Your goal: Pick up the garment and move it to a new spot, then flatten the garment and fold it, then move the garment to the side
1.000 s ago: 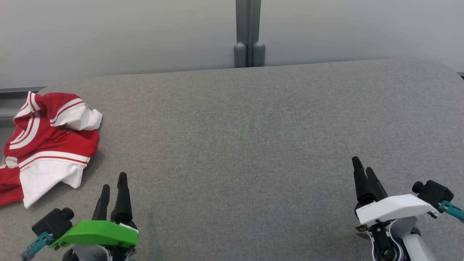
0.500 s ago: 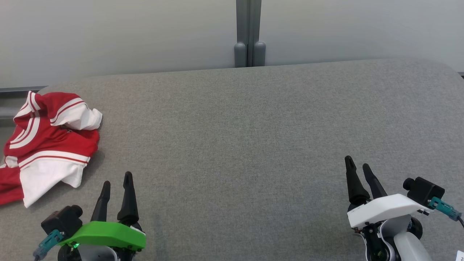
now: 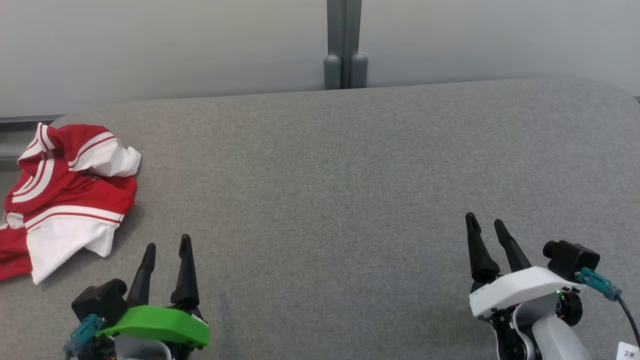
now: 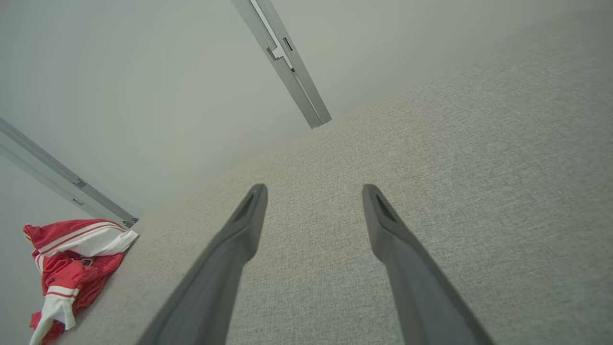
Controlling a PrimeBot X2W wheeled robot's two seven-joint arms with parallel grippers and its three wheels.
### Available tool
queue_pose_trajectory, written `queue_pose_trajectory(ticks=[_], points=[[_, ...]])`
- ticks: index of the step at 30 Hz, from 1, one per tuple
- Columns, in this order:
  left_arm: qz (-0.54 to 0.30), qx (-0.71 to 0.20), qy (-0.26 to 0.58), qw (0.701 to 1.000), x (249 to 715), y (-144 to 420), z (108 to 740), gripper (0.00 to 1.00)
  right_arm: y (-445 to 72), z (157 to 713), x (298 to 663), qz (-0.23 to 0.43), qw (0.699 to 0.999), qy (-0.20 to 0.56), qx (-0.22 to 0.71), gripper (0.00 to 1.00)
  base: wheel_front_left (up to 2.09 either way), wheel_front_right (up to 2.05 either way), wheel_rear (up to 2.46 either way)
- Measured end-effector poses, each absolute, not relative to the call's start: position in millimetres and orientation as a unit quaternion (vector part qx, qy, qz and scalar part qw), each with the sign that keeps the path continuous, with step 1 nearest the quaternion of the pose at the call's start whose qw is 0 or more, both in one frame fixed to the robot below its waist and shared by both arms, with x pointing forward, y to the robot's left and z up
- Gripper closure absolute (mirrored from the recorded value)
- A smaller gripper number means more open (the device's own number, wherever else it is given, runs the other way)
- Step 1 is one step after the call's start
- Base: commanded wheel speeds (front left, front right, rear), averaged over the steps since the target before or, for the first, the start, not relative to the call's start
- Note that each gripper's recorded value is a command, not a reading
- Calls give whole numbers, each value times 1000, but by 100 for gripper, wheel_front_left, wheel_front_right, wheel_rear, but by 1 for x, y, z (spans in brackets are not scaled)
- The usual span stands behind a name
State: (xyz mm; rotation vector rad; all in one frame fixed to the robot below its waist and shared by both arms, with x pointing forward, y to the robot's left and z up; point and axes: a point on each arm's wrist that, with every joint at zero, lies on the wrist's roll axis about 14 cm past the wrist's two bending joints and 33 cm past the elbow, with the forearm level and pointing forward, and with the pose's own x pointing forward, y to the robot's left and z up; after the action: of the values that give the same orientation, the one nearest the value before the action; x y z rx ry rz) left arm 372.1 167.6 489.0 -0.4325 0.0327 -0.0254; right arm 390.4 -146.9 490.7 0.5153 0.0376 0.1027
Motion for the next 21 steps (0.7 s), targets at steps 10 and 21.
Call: queue_pose_trajectory(ticks=[10, 21], points=[[-23, -174, -1, 984, 373, 165, 497, 0, -142, 493, 391, 63, 974, 11, 216, 0, 0, 0, 0], [-25, -150, -12, 988, 371, 165, 499, 0, -142, 500, 393, 68, 979, -6, 191, 0, 0, 0, 0]])
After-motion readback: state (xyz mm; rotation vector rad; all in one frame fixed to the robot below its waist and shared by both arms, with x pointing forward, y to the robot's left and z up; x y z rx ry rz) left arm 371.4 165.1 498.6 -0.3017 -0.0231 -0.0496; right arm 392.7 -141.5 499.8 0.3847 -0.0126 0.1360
